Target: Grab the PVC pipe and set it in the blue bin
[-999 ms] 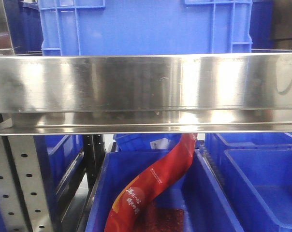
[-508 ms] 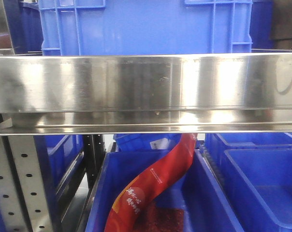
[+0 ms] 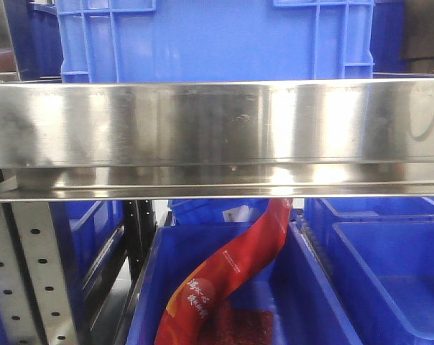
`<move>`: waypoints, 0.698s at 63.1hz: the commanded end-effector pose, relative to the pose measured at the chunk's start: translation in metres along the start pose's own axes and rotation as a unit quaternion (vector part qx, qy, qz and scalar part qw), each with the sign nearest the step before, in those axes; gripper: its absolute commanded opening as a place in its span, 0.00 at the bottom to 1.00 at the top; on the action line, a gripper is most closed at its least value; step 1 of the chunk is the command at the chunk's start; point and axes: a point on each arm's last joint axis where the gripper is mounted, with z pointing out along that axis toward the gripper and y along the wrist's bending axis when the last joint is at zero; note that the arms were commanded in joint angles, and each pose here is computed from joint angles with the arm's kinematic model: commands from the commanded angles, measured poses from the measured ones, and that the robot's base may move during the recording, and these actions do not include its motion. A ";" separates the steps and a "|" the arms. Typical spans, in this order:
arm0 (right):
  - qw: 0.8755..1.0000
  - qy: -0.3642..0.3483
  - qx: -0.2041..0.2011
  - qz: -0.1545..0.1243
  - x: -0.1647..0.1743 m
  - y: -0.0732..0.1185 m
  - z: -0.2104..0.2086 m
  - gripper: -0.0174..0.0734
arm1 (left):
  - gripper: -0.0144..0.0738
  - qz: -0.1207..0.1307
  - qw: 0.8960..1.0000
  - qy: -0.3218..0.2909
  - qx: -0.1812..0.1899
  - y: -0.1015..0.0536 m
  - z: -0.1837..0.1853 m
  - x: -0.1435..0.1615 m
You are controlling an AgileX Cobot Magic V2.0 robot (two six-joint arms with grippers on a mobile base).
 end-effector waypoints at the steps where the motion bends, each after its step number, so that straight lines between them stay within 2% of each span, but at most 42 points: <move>1: 1.000 -0.003 0.004 -0.003 0.000 -0.001 -0.001 0.02 | 0.04 -0.007 1.000 -0.011 -0.001 0.000 0.000 -0.003; 33: 1.000 0.006 -0.007 -0.003 0.001 0.001 -0.001 0.01 | 0.04 -0.007 1.000 -0.011 -0.001 0.000 0.000 -0.003; 44: 1.000 -0.021 -0.003 -0.002 -0.003 0.000 -0.007 0.01 | 0.04 -0.007 1.000 -0.011 -0.001 0.000 0.000 -0.003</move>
